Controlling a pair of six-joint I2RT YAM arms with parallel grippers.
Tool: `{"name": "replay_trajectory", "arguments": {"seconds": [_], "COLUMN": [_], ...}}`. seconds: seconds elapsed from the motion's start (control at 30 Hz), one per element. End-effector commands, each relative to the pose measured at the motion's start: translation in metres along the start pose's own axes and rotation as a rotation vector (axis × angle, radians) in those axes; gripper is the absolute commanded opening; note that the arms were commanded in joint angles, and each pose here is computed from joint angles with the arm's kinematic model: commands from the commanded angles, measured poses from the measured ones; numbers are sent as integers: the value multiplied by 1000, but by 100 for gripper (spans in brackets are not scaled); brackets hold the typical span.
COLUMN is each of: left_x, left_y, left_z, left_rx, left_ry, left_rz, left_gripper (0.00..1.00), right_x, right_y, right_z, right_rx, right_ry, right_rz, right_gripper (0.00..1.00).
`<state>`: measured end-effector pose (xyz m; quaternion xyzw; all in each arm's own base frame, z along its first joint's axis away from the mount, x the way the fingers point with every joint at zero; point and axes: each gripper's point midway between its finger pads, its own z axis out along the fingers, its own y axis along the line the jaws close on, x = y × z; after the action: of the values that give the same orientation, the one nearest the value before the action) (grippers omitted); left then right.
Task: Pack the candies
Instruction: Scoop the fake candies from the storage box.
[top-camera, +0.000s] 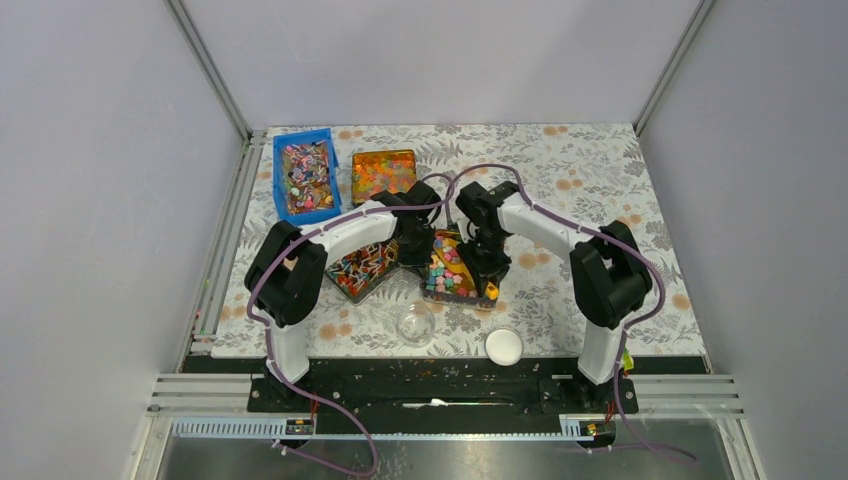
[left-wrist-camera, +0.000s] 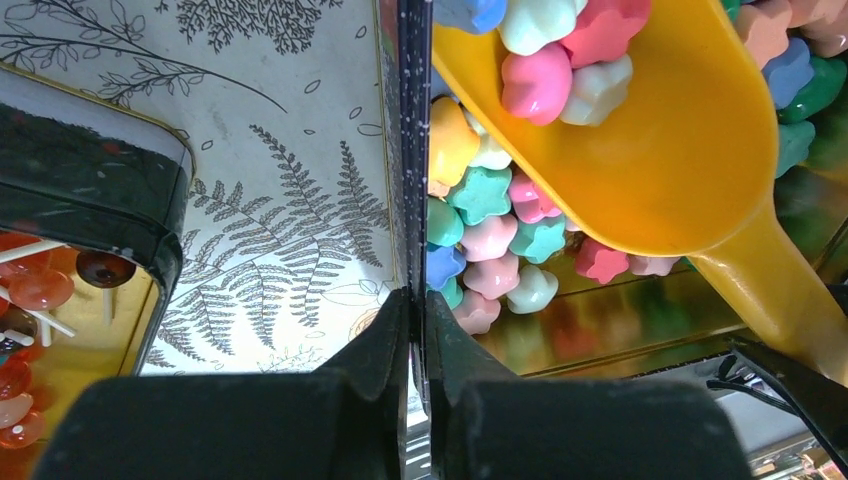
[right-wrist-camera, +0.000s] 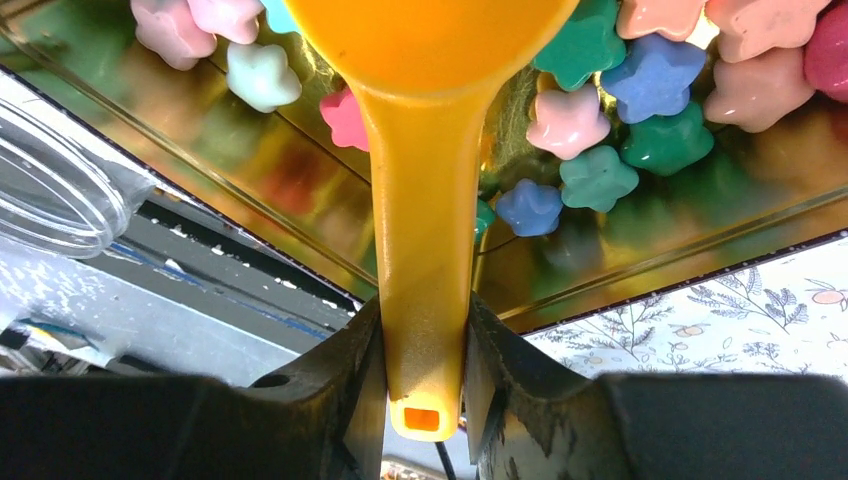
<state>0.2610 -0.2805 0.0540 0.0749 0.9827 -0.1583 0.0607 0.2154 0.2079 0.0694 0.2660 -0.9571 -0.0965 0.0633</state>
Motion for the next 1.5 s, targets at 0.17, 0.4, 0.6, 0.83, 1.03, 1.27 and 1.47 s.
{"name": "replay_trajectory", "arguments": {"seconds": [0.17, 0.4, 0.6, 0.83, 1.03, 1.27, 1.47], "left_x": [-24, -31, -40, -46, -49, -45, -37], "left_y": [-39, -37, -39, -37, -39, -35, -24], "left_z": [-24, -29, -39, -54, -69, -84, -93], "left_rx": [131, 128, 137, 135, 178, 207, 204], "left_ry": [-76, -100, -136, -184, -252, -317, -370], "left_rz": [53, 43, 41, 37, 40, 35, 17], "left_gripper": [0, 19, 42, 50, 56, 58, 61], "right_x": [-15, -12, -2, 17, 29, 39, 52], "right_y": [0, 0, -2, -5, -6, -7, -7], "right_z": [4, -10, -19, -21, -19, -25, -28], "right_rx": [1, 12, 27, 36, 41, 46, 60], "right_ry": [-214, -253, -247, -238, -229, -245, -257], "right_rz": [-110, -132, -147, -138, -120, -97, -63], "right_gripper": [0, 0, 0, 0, 0, 0, 0]}}
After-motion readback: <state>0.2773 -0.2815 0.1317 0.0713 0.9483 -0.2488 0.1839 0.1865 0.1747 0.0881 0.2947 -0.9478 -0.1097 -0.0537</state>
